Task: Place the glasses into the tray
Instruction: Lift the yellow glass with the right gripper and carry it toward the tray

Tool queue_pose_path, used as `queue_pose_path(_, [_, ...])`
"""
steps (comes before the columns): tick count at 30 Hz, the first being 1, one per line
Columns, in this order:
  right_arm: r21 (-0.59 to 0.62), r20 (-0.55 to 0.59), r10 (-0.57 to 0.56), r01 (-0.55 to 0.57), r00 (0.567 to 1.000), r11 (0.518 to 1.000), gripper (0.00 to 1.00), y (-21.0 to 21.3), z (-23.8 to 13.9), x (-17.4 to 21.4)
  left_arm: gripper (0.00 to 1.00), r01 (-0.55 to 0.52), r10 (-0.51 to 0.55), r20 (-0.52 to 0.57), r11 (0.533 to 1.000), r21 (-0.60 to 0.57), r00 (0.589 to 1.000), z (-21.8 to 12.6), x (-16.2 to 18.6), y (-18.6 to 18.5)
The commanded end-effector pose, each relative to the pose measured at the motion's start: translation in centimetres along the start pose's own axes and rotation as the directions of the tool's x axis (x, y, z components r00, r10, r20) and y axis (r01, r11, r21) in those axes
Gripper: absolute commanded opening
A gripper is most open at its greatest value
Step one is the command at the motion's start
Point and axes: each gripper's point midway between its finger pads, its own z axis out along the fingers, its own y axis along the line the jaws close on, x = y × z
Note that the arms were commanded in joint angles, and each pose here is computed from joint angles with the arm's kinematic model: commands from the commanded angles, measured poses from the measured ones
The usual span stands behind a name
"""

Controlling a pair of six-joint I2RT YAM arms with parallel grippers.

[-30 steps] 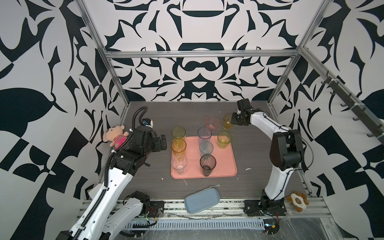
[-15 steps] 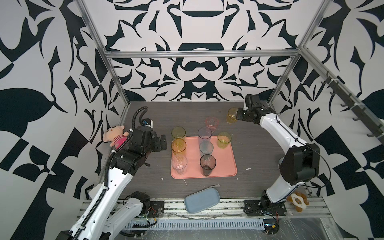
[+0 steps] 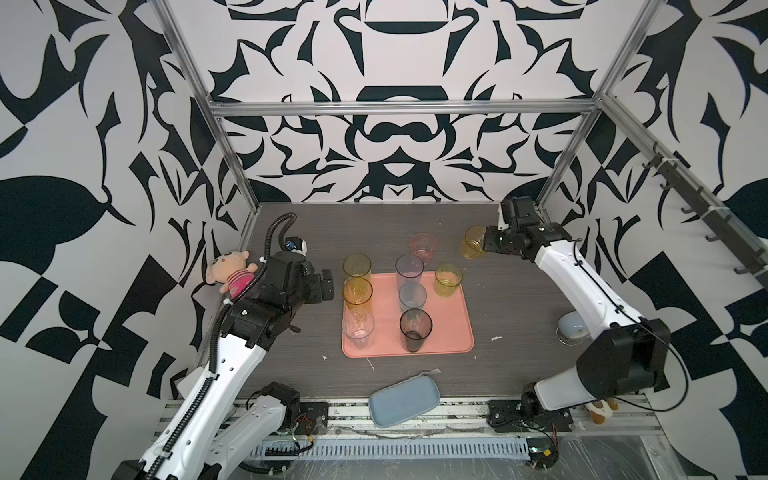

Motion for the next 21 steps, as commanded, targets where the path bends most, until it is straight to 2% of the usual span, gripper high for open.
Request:
queue_pose_path(1, [-0.014, -0.019, 0.015, -0.016, 1.000, 1.000, 0.00, -0.5, -1.7, 1.6, 0.99, 0.009, -0.009, -0.010, 1.000, 0.006, 1.000, -0.2, 0.2, 0.0])
queue_pose_path(11, [-0.013, -0.069, 0.010, -0.011, 0.998, 1.000, 0.00, -1.9, -3.7, 6.2, 1.00, 0.009, -0.009, -0.008, 1.000, 0.013, 1.000, -0.2, 0.2, -0.2])
queue_pose_path(21, [-0.046, -0.134, -0.013, 0.007, 0.991, 0.999, 0.00, -1.3, -3.7, 10.9, 1.00, 0.007, -0.007, -0.014, 1.000, 0.013, 1.000, -0.1, 0.3, -0.2])
